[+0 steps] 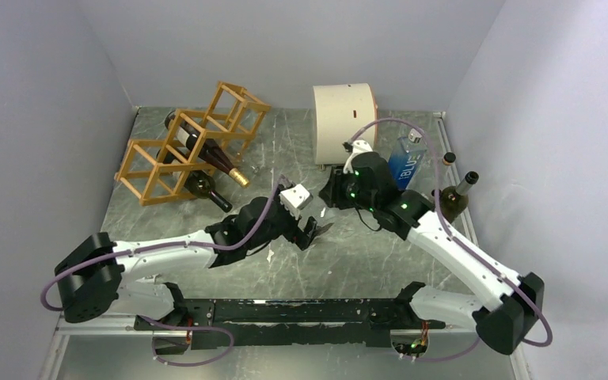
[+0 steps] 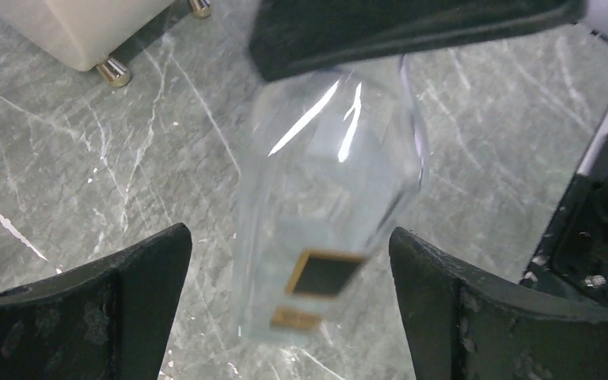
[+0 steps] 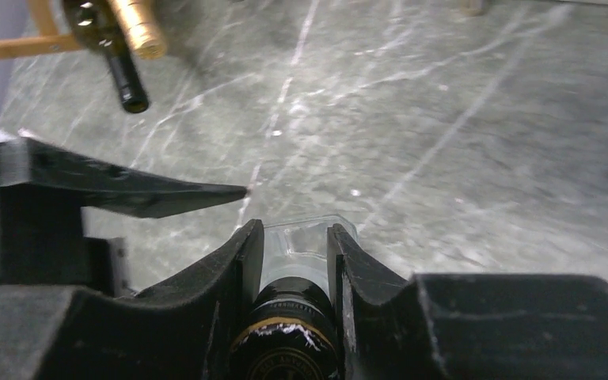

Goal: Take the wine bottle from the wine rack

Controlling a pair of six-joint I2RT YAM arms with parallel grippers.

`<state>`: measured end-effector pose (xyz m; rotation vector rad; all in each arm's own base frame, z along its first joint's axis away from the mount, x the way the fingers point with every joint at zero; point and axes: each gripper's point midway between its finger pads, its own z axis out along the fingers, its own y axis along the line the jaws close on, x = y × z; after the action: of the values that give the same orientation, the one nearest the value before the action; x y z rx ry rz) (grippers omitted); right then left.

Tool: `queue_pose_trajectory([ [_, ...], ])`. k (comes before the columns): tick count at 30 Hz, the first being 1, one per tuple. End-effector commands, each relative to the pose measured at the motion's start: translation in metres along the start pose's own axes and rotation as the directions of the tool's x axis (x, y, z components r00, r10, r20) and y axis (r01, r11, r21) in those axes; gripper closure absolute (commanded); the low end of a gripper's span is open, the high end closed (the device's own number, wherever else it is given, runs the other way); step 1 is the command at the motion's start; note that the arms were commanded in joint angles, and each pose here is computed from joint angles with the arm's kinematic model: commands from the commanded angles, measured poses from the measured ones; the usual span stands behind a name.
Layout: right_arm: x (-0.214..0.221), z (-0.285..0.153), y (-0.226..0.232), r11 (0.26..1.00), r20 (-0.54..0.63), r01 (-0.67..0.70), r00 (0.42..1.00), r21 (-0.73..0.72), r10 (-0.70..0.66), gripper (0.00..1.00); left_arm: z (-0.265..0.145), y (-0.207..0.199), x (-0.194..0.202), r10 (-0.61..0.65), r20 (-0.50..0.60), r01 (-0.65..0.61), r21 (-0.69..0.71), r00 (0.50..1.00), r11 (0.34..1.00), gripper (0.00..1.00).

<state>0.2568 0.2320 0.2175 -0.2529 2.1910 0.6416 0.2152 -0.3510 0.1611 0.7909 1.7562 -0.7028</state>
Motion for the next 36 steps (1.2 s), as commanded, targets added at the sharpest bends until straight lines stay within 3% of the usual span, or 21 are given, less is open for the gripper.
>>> queue_pose_trajectory([
  [1,-0.057,-0.054,-0.034,0.975,0.267,-0.088,0.963,0.206,0.031,1.0,-0.017,-0.007,-0.037,-0.085,0.053,0.085,0.016,0.995,0.996,0.02],
  [4,-0.065,-0.082,-0.06,0.935,0.337,-0.127,0.941,0.331,0.009,1.0,-0.03,-0.004,-0.041,-0.119,0.049,0.12,-0.007,0.992,0.993,0.02],
  [9,-0.07,-0.126,-0.103,0.815,0.41,-0.218,0.912,0.537,-0.026,1.0,-0.055,0.025,-0.051,-0.162,0.075,0.173,-0.168,0.984,0.971,0.02],
  [16,-0.082,-0.158,-0.138,0.65,0.497,-0.31,0.86,0.694,-0.121,1.0,-0.082,0.04,-0.074,-0.136,0.101,0.156,-0.239,0.986,0.958,0.02],
  [24,-0.103,-0.16,-0.162,0.55,0.53,-0.366,0.83,0.751,-0.173,1.0,-0.101,0.045,-0.082,-0.161,0.095,0.18,-0.269,0.982,0.946,0.02],
  [30,-0.105,-0.153,-0.201,0.492,0.535,-0.416,0.836,0.765,-0.124,1.0,-0.119,0.05,-0.093,-0.177,0.133,0.209,-0.284,0.975,0.936,0.02],
  [36,-0.104,-0.14,-0.224,0.494,0.548,-0.434,0.83,0.753,-0.105,1.0,-0.134,0.052,-0.106,-0.172,0.169,0.215,-0.284,0.971,0.934,0.02],
])
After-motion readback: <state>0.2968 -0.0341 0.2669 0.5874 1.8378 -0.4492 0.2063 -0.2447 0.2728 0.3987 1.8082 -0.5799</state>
